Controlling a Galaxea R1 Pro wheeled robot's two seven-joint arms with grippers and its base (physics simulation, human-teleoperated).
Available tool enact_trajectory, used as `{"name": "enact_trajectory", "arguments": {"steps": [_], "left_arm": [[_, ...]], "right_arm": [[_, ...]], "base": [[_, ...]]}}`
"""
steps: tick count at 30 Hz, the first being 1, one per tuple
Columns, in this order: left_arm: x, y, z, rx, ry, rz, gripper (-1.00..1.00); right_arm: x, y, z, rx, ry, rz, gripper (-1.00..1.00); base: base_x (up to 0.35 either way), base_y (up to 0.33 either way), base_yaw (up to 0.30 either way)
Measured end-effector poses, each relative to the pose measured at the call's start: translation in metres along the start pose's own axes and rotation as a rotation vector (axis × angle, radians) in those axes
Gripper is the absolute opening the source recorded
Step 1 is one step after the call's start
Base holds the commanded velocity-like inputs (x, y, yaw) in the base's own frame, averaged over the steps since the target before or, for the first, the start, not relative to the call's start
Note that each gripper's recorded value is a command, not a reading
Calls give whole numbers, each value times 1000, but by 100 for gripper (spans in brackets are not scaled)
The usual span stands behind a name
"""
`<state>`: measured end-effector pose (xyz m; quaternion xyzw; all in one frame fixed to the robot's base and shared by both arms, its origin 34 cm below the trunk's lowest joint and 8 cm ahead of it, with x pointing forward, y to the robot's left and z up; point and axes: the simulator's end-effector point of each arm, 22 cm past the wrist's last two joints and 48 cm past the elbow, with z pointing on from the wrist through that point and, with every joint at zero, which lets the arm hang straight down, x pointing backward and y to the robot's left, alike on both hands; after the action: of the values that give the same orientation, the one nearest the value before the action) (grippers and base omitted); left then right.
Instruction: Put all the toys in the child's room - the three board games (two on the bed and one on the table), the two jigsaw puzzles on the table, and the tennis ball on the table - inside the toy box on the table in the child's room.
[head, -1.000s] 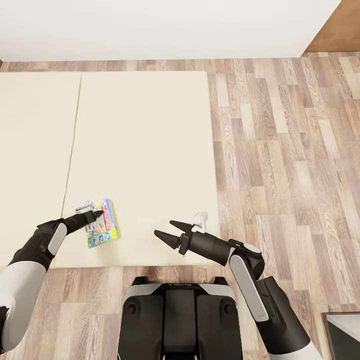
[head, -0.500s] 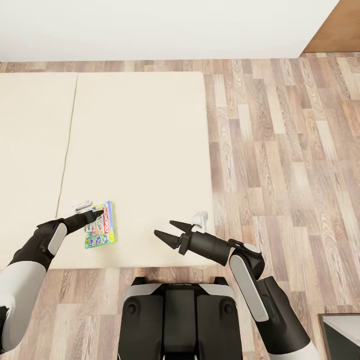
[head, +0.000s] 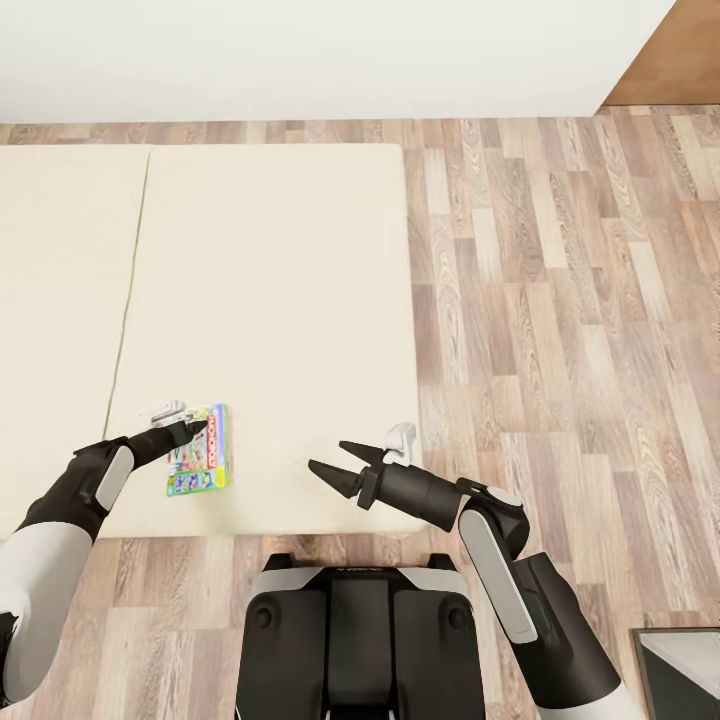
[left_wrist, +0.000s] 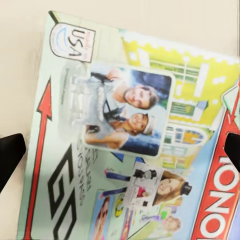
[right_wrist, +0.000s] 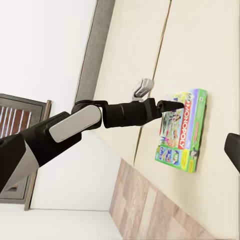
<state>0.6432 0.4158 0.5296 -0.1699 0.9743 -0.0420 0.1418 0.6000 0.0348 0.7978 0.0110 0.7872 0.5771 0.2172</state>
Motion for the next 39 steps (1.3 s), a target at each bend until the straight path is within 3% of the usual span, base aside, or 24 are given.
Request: {"name": "enact_trajectory", "arguments": {"steps": [39], "left_arm": [[0,-1,0,1,0,0,100]], "right_arm": [[0,1,0,-3,0,-1,100]], "base": [[-17,-61,0]]}}
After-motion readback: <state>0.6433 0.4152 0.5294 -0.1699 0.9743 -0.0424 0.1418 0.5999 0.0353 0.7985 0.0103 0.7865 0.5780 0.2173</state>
